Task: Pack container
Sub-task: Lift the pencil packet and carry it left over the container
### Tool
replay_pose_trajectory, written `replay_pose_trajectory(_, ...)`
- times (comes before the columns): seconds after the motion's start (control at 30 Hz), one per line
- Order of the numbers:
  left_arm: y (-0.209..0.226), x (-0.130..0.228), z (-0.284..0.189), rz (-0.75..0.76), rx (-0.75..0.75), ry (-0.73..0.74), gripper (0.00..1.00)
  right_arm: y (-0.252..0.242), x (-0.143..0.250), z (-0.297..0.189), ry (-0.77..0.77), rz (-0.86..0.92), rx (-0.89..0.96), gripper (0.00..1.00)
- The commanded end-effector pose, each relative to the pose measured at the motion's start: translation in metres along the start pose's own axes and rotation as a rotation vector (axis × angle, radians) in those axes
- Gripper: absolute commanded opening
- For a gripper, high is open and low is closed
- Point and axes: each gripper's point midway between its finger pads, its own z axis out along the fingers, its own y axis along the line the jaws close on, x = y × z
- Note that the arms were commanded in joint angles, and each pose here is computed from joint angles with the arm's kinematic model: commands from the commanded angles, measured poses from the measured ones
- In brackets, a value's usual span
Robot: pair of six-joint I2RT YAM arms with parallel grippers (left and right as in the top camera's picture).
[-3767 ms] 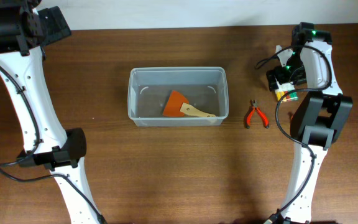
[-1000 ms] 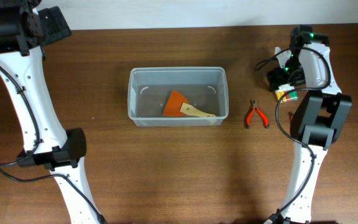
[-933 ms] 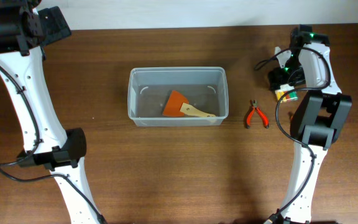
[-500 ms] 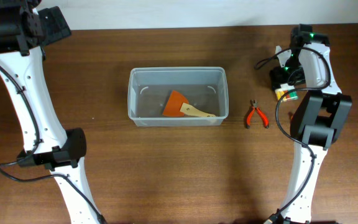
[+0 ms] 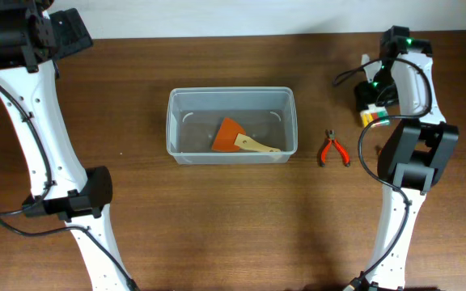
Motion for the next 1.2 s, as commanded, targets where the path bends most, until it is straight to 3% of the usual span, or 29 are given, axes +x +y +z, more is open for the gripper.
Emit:
replay_pose_trajectory(0.0,0.008,-0.006,-0.014,-0.001,-0.013,-0.033,0.99,-0.004,-0.015,-0.02,-0.054,0.006,0.024,0.64)
replay_pose_trajectory(0.23,0.008,-0.006,-0.014,-0.001,-0.013,-0.033,0.99,0.002,-0.036,-0.075,-0.189,0.011,-0.019,0.64)
replay_pose_trajectory(0.43,0.008,-0.006,-0.014,-0.001,-0.013,-0.033,0.99,0.039,-0.052,-0.132,-0.307,-0.052,-0.069,0.64)
replay_pose_trajectory(0.87,0.008,-0.006,-0.014,-0.001,-0.013,-0.033,0.99,0.178,-0.046,-0.225,-0.438,-0.355,-0.097,0.64)
replay_pose_trajectory(1.17,0.008,-0.006,-0.014,-0.001,-0.013,-0.033,0.99,0.257,-0.031,-0.247,-0.467,-0.527,-0.159,0.64)
